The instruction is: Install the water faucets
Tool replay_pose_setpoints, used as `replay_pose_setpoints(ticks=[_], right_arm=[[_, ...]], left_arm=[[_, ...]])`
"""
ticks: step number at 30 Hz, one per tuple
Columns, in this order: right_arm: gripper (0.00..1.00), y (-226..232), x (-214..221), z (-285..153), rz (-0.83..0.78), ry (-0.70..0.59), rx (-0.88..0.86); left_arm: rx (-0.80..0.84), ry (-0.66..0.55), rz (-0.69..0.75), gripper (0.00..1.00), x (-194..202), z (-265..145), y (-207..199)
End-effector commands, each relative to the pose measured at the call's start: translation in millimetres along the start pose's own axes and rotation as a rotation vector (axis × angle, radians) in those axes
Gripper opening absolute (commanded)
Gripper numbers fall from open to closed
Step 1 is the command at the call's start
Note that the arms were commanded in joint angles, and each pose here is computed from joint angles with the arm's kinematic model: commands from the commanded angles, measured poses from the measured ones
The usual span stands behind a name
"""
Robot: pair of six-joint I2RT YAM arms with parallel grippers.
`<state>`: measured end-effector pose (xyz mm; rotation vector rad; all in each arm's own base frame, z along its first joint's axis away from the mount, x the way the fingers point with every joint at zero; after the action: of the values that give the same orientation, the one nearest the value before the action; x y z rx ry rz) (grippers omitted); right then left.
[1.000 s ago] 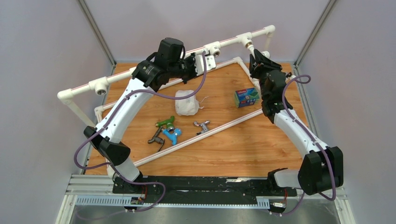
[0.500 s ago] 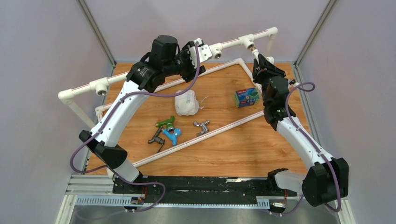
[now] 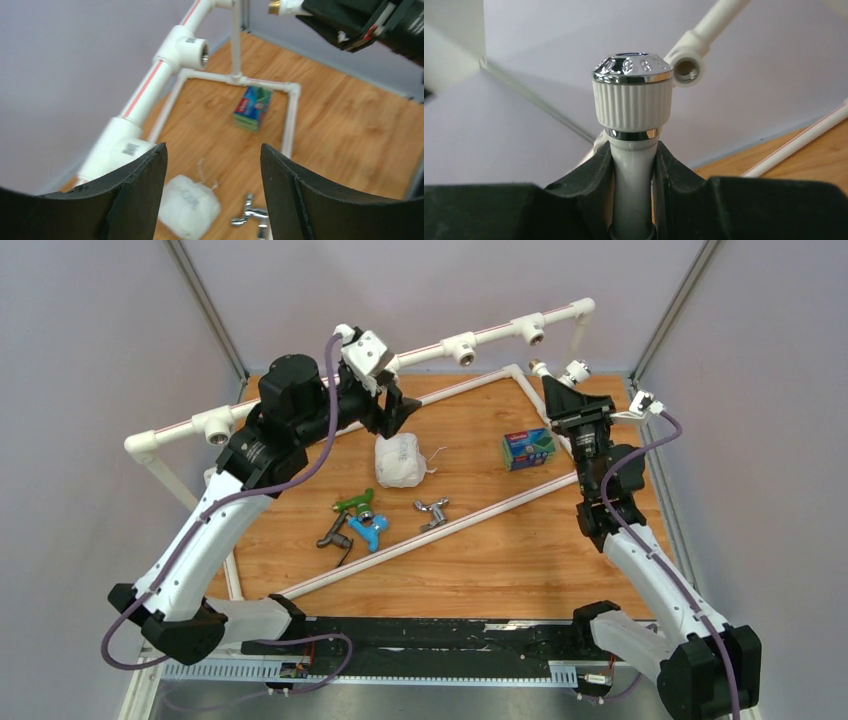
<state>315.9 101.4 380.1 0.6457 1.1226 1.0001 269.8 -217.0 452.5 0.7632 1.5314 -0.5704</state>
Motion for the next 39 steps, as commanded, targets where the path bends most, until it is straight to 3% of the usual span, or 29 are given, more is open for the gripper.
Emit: replay_pose_setpoints(ticks=[1, 5, 10, 17, 21, 29, 39], right_arm=[[0.0, 61, 2, -33, -0.662, 0.084, -0.538], [0.0, 73, 21, -68, -0.984, 0.12, -0.809], [0.0, 68, 44, -105, -1.378, 0.001, -1.037], [0.0, 70, 57, -115, -1.728, -0.128, -1.085], [0.0, 66, 67, -111, -1.888, -0.13, -1.061], [0.0, 55, 89, -106, -2.066, -0.101, -1.075], [0.0, 54, 95, -101, -2.126, -0.12, -1.069]], left_arm=[[0.153, -0.123, -0.28, 0.74, -10, -16, -34], [0.291, -0.12, -0.443, 0.74, -9, -25, -57], [0.392, -0.054, -0.682, 0.74, -8, -24, -79], [0.414, 0.073, -1.008, 0.75, 7, -7, -102], [0.441, 0.116, -1.14, 0.75, 19, -1, -117], [0.41, 0.142, -1.235, 0.75, 35, 0, -125], [0.371, 0.243, -1.262, 0.74, 64, 8, -134]])
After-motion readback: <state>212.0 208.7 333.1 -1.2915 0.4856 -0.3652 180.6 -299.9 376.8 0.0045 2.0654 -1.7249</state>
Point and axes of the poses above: each gripper's point midway between its finger pads, its own z axis out along the fingers, its own y axis along the line the jaws close on, x = y × z, the point moved 5 cm from there along -z, back along the fingers, and after that the axes turned 6 degrees about -z, right-handed, at the moved point
